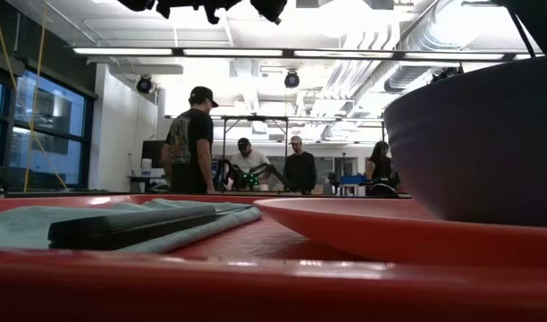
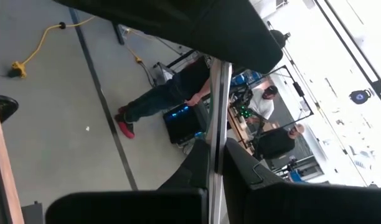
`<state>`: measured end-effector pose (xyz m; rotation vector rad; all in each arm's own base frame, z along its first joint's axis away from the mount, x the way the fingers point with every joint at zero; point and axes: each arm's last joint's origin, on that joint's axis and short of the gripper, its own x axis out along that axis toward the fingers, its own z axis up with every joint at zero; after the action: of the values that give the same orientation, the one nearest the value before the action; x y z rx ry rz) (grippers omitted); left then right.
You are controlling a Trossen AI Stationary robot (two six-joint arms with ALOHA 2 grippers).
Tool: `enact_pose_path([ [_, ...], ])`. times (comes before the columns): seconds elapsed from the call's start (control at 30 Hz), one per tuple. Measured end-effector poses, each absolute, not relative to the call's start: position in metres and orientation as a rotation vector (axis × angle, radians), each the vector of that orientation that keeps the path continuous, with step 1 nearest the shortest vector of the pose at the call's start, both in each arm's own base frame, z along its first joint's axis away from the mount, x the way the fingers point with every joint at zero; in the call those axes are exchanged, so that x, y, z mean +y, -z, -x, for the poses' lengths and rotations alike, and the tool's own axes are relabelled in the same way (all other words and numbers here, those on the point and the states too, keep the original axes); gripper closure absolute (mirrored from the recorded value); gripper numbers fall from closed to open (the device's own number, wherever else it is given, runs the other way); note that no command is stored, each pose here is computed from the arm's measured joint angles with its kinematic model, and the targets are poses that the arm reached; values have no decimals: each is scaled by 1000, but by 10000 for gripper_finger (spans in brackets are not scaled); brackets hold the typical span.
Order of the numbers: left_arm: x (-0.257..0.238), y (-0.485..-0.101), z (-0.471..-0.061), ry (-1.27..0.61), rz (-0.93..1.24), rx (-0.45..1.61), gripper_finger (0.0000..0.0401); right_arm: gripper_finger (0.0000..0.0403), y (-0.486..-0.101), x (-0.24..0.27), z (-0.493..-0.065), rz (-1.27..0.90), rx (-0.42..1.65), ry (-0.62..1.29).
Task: Set up tray
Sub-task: Put the blue fork on the blue table napkin to the left of the black table knife
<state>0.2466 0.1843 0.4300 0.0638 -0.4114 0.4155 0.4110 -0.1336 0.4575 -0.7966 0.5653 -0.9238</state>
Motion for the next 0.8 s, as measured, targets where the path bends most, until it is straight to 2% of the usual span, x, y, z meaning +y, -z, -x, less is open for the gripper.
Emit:
enact_pose_path([
  [0.37,183,-431,-247,-387,-88,-411,365,391,-463,-128,-407,808,558,925],
  [0.6,181,-435,-246,-374,-124,-423,365,327,-491,-113,-381,715,445,915],
  [0.8,184,-420,-251,-324,-92,-308,365,255,-538,-99,-326,655,368,1095],
])
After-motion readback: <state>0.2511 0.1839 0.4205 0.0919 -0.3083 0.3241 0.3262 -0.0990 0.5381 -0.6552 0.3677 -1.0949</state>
